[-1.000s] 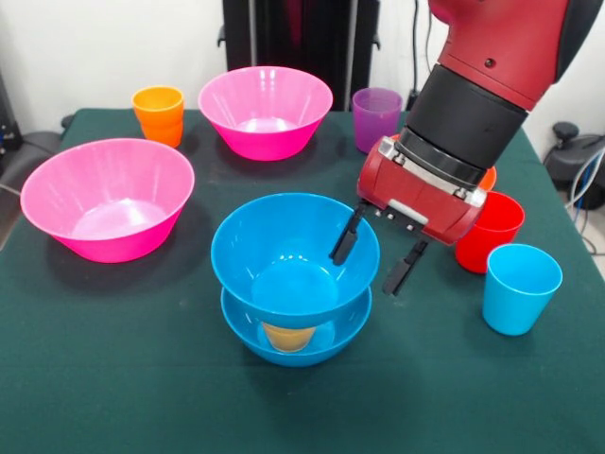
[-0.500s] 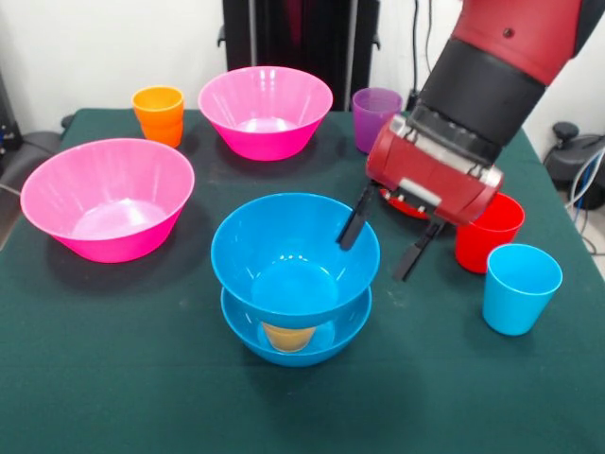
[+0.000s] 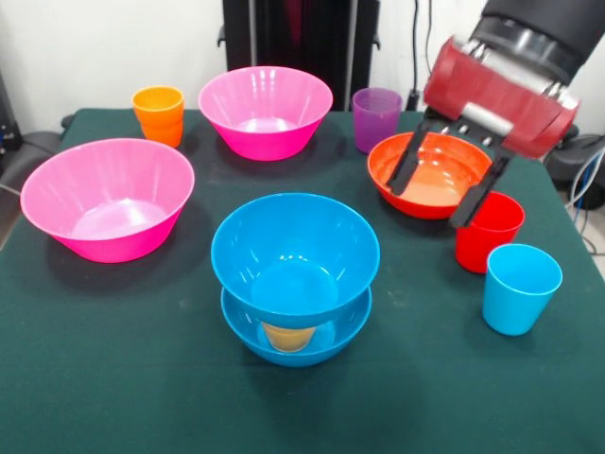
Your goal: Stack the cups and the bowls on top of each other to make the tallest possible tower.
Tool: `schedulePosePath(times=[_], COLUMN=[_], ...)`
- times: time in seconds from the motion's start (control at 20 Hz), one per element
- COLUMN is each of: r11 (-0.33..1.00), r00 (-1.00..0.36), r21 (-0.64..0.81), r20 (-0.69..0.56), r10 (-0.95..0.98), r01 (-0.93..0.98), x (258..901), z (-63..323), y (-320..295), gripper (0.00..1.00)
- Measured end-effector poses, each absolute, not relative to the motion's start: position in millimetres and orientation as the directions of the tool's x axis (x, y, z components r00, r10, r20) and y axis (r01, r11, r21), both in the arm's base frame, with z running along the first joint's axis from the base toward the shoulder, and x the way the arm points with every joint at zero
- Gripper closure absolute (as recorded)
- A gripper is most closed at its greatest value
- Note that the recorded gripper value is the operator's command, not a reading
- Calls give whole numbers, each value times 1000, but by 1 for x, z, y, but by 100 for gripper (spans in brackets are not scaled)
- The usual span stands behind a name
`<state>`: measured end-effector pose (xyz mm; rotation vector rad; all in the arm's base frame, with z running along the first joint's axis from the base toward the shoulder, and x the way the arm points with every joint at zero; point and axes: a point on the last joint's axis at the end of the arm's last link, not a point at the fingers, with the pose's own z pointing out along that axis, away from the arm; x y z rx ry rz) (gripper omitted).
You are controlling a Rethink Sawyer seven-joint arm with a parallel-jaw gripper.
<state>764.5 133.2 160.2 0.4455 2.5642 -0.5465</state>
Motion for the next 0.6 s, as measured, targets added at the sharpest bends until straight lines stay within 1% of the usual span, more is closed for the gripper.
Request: schedulePosePath(times=[0.2,0.25,0.6], r11=[870,868,865], r00=[-822,-819,-820], r21=[-254,-225,-159], r20=[-511,-496,-436], r10=[250,288,372], r01=[422,442,477], x=[767,767,759], z=[177,186,203], y=[143,152,191], gripper=[0,0,0])
